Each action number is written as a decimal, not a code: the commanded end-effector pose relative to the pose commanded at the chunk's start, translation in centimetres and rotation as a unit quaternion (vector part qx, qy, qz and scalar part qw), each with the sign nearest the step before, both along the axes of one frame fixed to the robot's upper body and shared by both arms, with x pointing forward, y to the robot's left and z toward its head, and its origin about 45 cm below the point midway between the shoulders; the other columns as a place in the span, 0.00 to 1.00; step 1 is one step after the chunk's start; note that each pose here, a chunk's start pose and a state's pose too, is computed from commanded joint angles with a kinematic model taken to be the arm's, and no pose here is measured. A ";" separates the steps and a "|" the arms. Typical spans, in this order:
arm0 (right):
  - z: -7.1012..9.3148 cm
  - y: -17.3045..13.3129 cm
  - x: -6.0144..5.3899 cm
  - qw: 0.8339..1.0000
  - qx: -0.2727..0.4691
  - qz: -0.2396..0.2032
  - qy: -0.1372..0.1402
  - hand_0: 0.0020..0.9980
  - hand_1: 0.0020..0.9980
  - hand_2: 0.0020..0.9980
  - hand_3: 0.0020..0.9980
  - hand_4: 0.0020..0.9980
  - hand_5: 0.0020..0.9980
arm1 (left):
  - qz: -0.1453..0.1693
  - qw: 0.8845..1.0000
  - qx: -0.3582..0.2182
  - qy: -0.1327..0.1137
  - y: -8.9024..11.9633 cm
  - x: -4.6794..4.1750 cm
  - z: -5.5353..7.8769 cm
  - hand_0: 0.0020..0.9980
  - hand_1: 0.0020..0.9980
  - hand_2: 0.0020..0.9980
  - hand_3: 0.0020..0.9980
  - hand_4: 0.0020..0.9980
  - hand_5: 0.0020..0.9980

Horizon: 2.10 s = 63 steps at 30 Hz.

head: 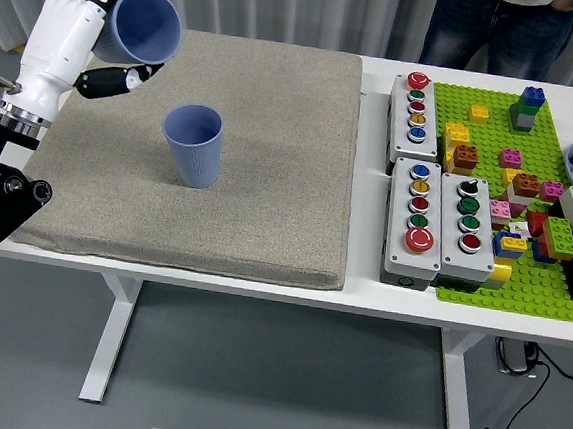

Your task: Pick cup pour cup place

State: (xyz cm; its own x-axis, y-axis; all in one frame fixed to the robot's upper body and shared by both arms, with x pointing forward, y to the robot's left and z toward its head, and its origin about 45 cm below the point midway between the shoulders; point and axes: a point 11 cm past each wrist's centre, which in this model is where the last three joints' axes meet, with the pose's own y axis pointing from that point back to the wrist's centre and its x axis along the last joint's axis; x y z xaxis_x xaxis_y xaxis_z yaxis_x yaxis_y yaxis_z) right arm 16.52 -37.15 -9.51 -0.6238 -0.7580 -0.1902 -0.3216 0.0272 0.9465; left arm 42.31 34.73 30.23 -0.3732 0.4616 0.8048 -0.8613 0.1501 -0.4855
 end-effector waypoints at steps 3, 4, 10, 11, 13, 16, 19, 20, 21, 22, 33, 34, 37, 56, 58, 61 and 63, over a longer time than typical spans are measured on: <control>0.0 0.0 0.0 1.000 0.000 0.000 0.000 0.77 0.69 0.73 0.62 0.23 0.15 | 0.012 0.998 -0.063 0.007 1.0 0.16 -0.1 0.47 0.51 0.61 0.58 0.25 0.00; 0.0 0.0 0.0 1.000 0.000 0.000 0.000 0.77 0.69 0.73 0.62 0.23 0.15 | 0.013 0.996 -0.083 0.015 1.2 0.23 -0.3 0.47 0.51 0.61 0.58 0.25 0.00; 0.0 0.0 0.0 1.000 0.001 0.000 0.000 0.77 0.70 0.73 0.62 0.23 0.15 | 0.015 0.978 -0.199 0.062 2.8 0.60 -1.7 0.47 0.51 0.61 0.58 0.26 0.00; 0.0 0.0 0.0 1.000 0.001 0.000 0.000 0.77 0.70 0.73 0.62 0.23 0.15 | 0.014 0.971 -0.228 0.074 3.0 0.65 -2.1 0.47 0.51 0.61 0.58 0.26 0.00; 0.0 0.0 0.0 1.000 0.001 0.000 0.000 0.77 0.70 0.73 0.62 0.23 0.15 | 0.018 0.961 -0.265 0.080 3.4 0.64 -2.6 0.48 0.51 0.63 0.59 0.28 0.00; 0.0 0.0 0.0 1.000 0.002 0.000 -0.001 0.77 0.70 0.73 0.62 0.23 0.15 | 0.021 0.944 -0.317 0.092 3.8 0.60 -3.3 0.48 0.51 0.63 0.59 0.28 0.00; 0.0 0.2 0.0 1.000 0.003 0.000 0.000 0.77 0.70 0.73 0.62 0.23 0.15 | 0.019 0.924 -0.366 0.111 3.8 0.58 -4.4 0.49 0.52 0.63 0.59 0.31 0.00; 0.0 0.2 0.0 1.000 0.003 0.000 0.000 0.77 0.70 0.73 0.62 0.23 0.15 | 0.019 0.922 -0.370 0.112 3.8 0.58 -4.5 0.49 0.52 0.63 0.59 0.31 0.00; -0.1 0.3 -0.1 1.000 0.004 0.000 0.002 0.77 0.70 0.73 0.62 0.23 0.15 | 0.019 0.917 -0.379 0.121 3.8 0.48 -5.1 0.49 0.52 0.63 0.59 0.31 0.00; -0.1 0.3 -0.1 1.000 0.004 0.001 0.002 0.77 0.70 0.73 0.62 0.23 0.15 | 0.021 0.916 -0.381 0.126 3.7 0.35 -5.6 0.49 0.52 0.63 0.59 0.31 0.00; -0.4 0.8 -0.6 1.000 0.008 0.006 0.010 0.77 0.70 0.73 0.62 0.23 0.16 | 0.063 0.932 -0.325 0.148 2.8 -2.05 -10.9 0.50 0.52 0.63 0.59 0.31 0.00; -0.4 0.8 -0.6 1.000 0.009 0.006 0.010 0.77 0.70 0.73 0.62 0.23 0.16 | 0.063 0.934 -0.320 0.149 2.7 -2.12 -11.1 0.50 0.52 0.63 0.59 0.31 0.00; -0.4 0.9 -0.6 1.000 0.009 0.007 0.010 0.77 0.70 0.73 0.62 0.23 0.16 | 0.072 0.926 -0.334 0.160 2.8 -2.64 -12.5 0.50 0.52 0.63 0.59 0.32 0.00; -0.2 0.8 0.0 1.000 0.009 0.007 0.004 0.77 0.70 0.73 0.62 0.23 0.16 | 0.075 0.908 -0.373 0.175 1.7 -3.24 -14.8 0.50 0.53 0.64 0.60 0.40 0.00; -0.2 0.9 -0.1 1.000 0.010 0.007 0.004 0.77 0.70 0.73 0.62 0.23 0.16 | 0.075 0.905 -0.379 0.177 1.4 -3.26 -15.2 0.50 0.53 0.64 0.60 0.40 0.00; -0.3 1.0 -0.1 1.000 0.011 0.008 0.006 0.77 0.70 0.73 0.62 0.23 0.16 | 0.072 0.903 -0.385 0.178 1.0 -3.25 -15.5 0.49 0.53 0.64 0.60 0.43 0.00; -0.3 1.1 -0.2 1.000 0.011 0.008 0.007 0.77 0.70 0.73 0.62 0.23 0.16 | 0.072 0.900 -0.390 0.179 0.7 -3.27 -15.8 0.49 0.53 0.64 0.60 0.43 0.00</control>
